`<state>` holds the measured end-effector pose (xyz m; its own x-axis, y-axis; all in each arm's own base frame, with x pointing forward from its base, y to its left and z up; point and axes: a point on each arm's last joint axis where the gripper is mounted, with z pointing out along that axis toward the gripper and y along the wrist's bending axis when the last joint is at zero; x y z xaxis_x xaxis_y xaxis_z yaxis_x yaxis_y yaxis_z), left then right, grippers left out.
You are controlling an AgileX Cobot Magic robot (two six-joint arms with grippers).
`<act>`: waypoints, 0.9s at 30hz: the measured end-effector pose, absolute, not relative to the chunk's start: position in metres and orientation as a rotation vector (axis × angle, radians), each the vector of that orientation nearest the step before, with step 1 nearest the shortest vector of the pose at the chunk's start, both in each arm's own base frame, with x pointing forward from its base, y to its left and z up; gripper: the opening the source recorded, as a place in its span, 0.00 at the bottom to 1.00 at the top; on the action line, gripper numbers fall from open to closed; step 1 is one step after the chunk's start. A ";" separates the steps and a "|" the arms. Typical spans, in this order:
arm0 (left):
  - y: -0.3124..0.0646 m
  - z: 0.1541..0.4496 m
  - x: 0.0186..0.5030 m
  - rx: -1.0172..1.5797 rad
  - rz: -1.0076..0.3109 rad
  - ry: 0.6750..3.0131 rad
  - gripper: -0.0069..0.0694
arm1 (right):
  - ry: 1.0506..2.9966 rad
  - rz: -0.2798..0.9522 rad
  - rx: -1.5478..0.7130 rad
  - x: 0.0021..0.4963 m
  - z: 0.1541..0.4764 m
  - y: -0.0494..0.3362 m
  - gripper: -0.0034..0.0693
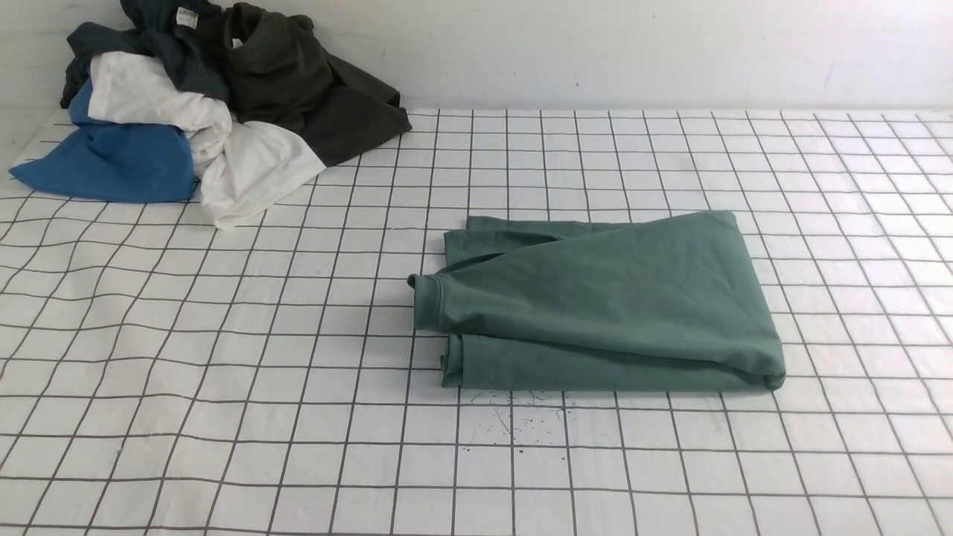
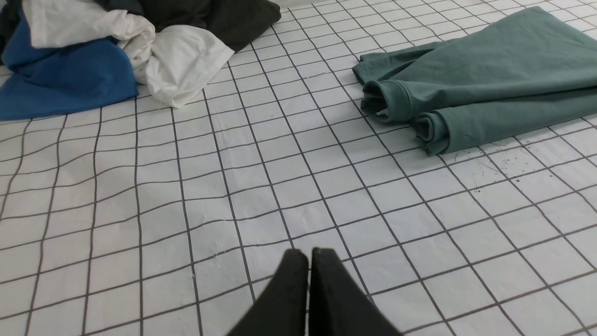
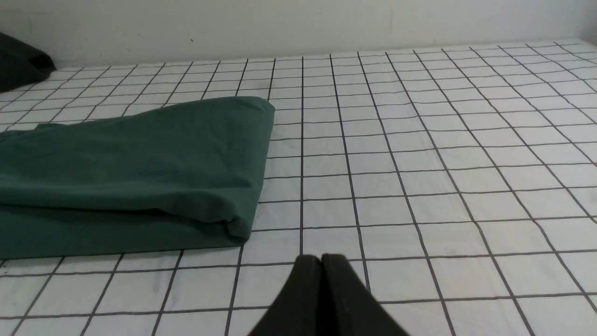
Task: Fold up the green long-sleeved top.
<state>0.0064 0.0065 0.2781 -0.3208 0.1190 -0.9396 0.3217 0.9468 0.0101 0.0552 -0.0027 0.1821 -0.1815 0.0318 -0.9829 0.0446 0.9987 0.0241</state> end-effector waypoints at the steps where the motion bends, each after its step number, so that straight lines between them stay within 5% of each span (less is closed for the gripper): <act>1: 0.006 0.278 0.006 0.321 -0.210 1.899 0.08 | 1.754 -0.013 0.055 0.055 0.182 -0.003 0.03; 27: 0.002 0.272 0.014 0.317 -0.230 1.854 0.08 | 1.754 -0.013 0.055 0.055 0.182 -0.003 0.03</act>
